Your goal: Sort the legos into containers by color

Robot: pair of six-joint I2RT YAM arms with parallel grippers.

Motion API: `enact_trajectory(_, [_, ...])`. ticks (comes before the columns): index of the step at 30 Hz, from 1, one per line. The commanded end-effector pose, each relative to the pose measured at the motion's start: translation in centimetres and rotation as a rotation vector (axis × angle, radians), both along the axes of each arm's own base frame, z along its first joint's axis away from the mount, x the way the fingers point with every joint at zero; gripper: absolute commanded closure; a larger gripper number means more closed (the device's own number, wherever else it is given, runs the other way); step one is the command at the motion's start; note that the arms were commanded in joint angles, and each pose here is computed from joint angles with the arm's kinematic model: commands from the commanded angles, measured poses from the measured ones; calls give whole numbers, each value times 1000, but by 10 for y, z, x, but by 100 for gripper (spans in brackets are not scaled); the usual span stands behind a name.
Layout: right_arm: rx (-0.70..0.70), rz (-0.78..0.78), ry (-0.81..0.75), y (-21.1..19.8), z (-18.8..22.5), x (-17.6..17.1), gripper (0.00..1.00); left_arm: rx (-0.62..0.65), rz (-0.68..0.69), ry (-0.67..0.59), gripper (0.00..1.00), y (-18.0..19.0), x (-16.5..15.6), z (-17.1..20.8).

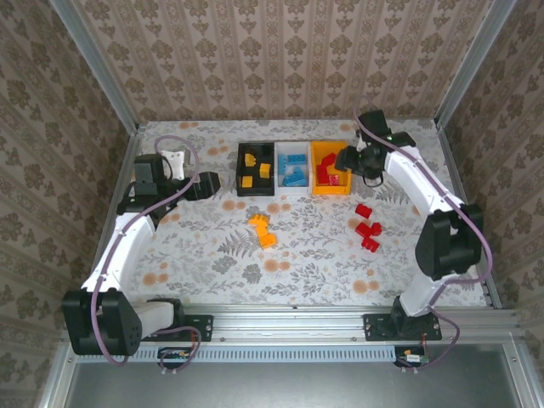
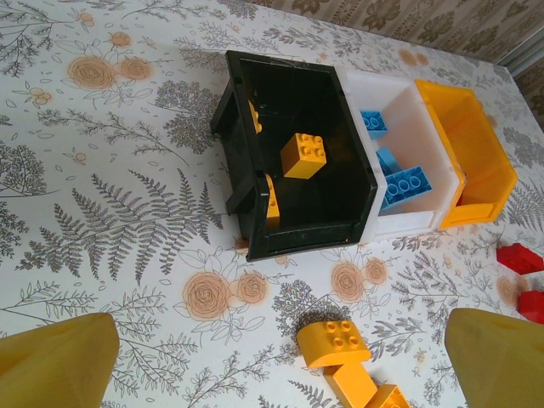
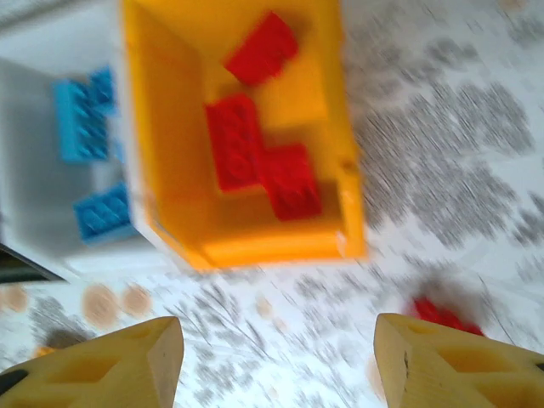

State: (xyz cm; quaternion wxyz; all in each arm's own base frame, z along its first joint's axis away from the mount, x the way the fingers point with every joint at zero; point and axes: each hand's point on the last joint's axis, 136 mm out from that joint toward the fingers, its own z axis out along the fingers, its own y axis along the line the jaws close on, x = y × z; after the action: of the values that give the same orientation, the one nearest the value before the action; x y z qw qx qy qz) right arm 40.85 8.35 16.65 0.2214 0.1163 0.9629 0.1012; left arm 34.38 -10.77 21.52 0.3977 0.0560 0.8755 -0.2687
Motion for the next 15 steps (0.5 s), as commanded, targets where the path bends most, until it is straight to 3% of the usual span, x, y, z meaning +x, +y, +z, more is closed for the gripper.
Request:
enact_trajectory(1, [-124,-33,130,-31,-27,-52,35,-22,2,-38,0,0,1,16])
enact_trajectory(7, [-133,-35,213,-43,-61,-84,33,-30,1,-39,0,-1,1,16])
enact_trajectory(15, [-99,-87,267,-44,-99,-76,29,-21,3,-46,0,0,0,16])
